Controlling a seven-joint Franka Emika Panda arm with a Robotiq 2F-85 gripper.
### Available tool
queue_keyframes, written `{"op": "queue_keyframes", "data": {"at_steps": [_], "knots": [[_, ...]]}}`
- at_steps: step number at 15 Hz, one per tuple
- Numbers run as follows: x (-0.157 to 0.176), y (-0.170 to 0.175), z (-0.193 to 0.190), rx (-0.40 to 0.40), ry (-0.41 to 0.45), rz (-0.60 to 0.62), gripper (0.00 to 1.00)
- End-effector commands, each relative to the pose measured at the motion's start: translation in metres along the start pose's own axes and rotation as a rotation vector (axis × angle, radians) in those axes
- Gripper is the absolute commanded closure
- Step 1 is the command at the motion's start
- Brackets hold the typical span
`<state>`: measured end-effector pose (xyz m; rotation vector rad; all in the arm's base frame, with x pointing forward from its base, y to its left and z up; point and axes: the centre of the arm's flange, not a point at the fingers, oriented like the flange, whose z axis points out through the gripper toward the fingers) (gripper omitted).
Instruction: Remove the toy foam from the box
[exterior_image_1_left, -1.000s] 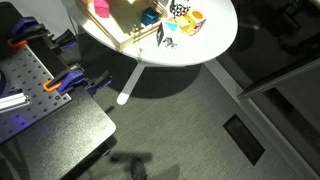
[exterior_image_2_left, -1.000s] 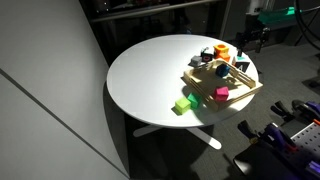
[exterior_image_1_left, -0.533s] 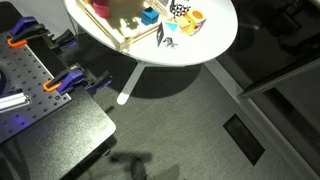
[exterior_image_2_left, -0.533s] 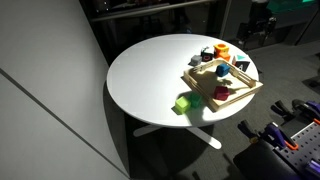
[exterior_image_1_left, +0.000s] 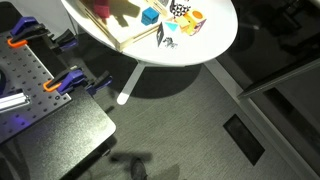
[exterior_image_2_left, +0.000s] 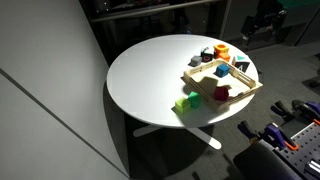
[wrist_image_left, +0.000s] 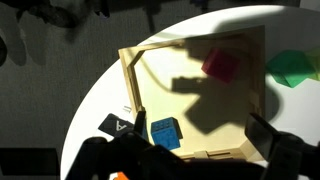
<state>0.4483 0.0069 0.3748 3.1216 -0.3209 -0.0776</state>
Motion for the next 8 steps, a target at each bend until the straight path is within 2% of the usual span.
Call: {"op": "queue_keyframes", "data": {"at_steps": [1, 8], "knots": [[-0.021, 0.000, -0.009, -0.007, 0.026, 0.016, 0.00], [-0.013, 0.000, -0.003, -0.001, 0.008, -0.004, 0.00]]}}
